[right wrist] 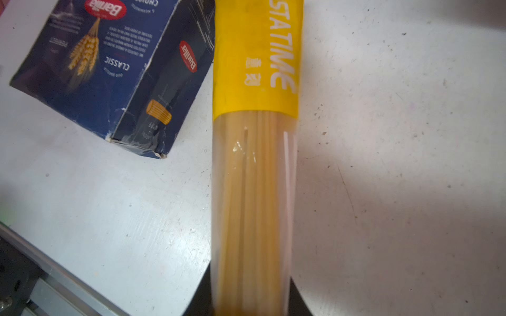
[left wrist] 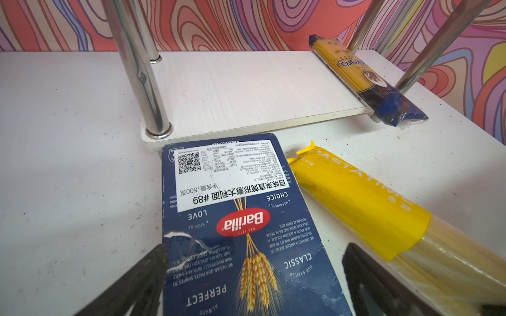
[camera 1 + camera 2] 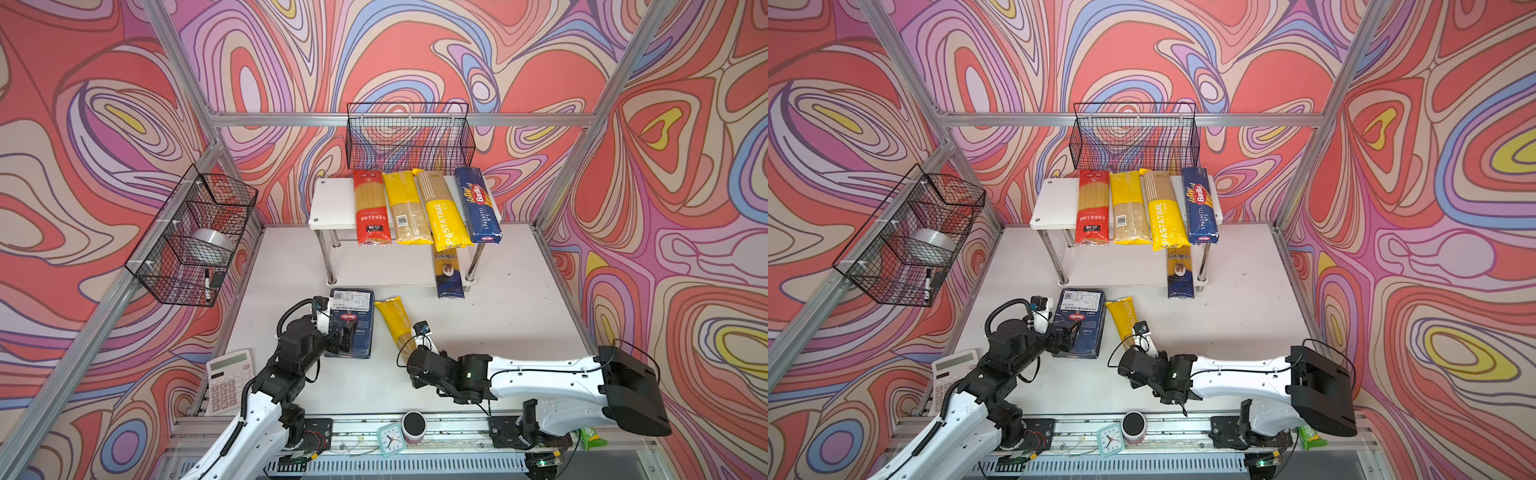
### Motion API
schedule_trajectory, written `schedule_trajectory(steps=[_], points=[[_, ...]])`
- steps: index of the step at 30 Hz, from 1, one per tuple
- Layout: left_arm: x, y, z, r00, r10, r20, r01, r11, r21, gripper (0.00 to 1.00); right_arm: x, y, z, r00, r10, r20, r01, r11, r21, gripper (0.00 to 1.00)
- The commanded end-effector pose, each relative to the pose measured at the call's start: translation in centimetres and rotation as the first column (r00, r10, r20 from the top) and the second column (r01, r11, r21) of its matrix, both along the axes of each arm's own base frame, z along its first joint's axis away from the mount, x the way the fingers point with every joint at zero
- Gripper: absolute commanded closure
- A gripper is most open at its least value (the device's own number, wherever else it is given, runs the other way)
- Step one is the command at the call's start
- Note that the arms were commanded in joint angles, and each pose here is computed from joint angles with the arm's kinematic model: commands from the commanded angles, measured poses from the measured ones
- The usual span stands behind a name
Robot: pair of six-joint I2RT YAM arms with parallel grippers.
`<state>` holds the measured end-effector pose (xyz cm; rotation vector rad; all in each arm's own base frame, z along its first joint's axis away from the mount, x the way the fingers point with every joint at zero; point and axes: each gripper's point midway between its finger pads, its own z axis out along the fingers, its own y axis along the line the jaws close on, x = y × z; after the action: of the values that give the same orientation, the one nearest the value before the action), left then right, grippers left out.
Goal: Arrange pasta packages on shelves
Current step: Pick up the pasta bag from the center of the table.
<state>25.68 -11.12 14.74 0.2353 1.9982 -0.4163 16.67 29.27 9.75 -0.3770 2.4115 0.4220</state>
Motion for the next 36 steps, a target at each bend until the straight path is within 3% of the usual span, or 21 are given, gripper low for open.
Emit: schedule_trajectory(steps=[1,12,15,24,36], points=[[0.0,-0.1,0.7,1.000,-0.002,0.012,0.002,1.000,-0.004,0.00,1.4,1.2,4.9,0.992,-0.024,0.124,0.006,0.990,0.144,0.87],[0.0,-0.1,0.7,1.000,-0.002,0.010,0.002,1.000,-0.003,0.00,2.0,-1.2,8.1,0.977,-0.078,0.198,0.050,0.988,0.143,0.87],[0.0,-0.1,0.7,1.000,-0.001,0.010,0.001,1.000,-0.003,0.00,2.4,-2.1,8.9,0.969,-0.118,0.217,0.090,0.987,0.131,0.92],[0.1,-0.1,0.6,1.000,-0.002,0.007,0.002,1.000,-0.002,0.00,3.8,-3.5,11.4,0.934,-0.177,0.311,0.152,0.983,0.105,0.95],[0.0,-0.1,0.7,1.000,-0.002,0.014,0.002,1.000,-0.005,0.00,7.5,-2.7,11.3,0.941,-0.182,0.284,0.159,0.982,0.103,0.97]])
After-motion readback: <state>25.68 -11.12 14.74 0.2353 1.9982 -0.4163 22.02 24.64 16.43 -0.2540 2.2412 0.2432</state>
